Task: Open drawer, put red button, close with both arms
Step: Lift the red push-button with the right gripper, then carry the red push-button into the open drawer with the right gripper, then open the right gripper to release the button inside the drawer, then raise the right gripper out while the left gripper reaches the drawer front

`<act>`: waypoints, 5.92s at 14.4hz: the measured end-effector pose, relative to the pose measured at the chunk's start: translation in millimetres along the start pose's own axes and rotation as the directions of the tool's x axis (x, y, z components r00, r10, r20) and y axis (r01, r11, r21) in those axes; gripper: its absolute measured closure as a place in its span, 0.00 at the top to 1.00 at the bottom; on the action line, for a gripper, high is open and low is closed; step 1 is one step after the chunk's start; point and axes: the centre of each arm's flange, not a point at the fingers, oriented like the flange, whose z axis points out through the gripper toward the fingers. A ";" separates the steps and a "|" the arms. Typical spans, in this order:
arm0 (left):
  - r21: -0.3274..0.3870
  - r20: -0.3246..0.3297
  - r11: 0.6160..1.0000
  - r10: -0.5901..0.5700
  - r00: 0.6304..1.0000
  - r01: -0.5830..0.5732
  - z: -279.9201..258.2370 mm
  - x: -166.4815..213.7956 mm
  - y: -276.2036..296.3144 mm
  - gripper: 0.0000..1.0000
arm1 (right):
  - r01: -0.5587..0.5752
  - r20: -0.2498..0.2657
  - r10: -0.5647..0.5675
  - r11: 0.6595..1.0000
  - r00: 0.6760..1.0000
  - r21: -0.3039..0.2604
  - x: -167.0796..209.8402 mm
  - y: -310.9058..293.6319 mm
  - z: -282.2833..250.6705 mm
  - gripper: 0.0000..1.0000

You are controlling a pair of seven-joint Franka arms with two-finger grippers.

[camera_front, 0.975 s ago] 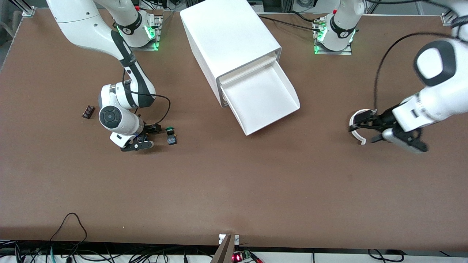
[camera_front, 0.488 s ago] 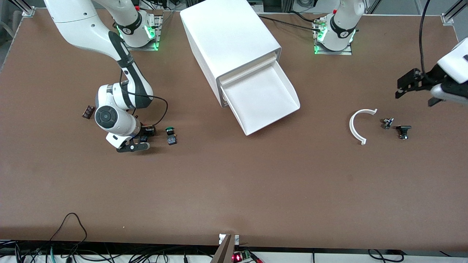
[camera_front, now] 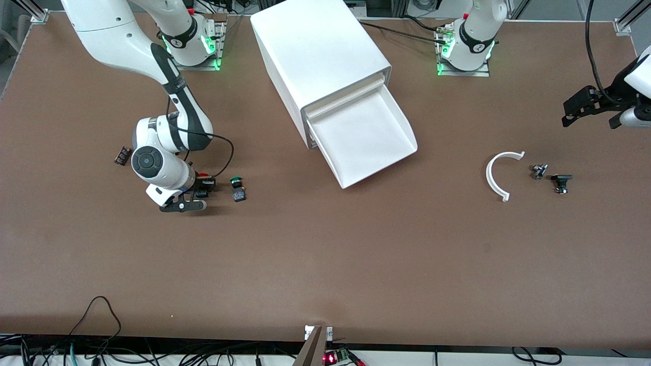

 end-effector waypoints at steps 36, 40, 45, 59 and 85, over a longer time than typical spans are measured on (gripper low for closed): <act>0.000 -0.009 1.000 -0.006 1.000 0.006 -5.8 0.3 -2.1 1.00 | 0.981 -0.265 -0.951 0.184 0.161 -0.063 -45.6 -386.4 -261.0 0.41; -0.001 -0.004 1.000 -0.017 1.000 0.017 -4.9 -0.3 -8.3 1.00 | 0.994 -0.209 -0.976 0.084 0.067 -0.070 -88.9 -450.0 -238.7 0.41; -0.001 -0.003 1.000 -0.024 1.000 0.024 -4.4 -0.5 -12.1 1.00 | 0.997 -0.130 -0.990 -0.047 -0.053 -0.053 -107.6 -471.1 -205.3 0.41; -0.002 0.004 1.000 -0.020 1.000 0.020 -0.4 1.6 -10.5 1.00 | 0.991 -0.066 -0.989 -0.127 -0.129 -0.040 -124.9 -491.3 -170.6 0.65; -0.085 0.089 0.942 -0.318 0.944 0.326 334.0 37.4 294.6 1.00 | 0.150 -0.186 -0.170 0.982 0.968 -0.119 40.6 -125.8 -322.2 1.00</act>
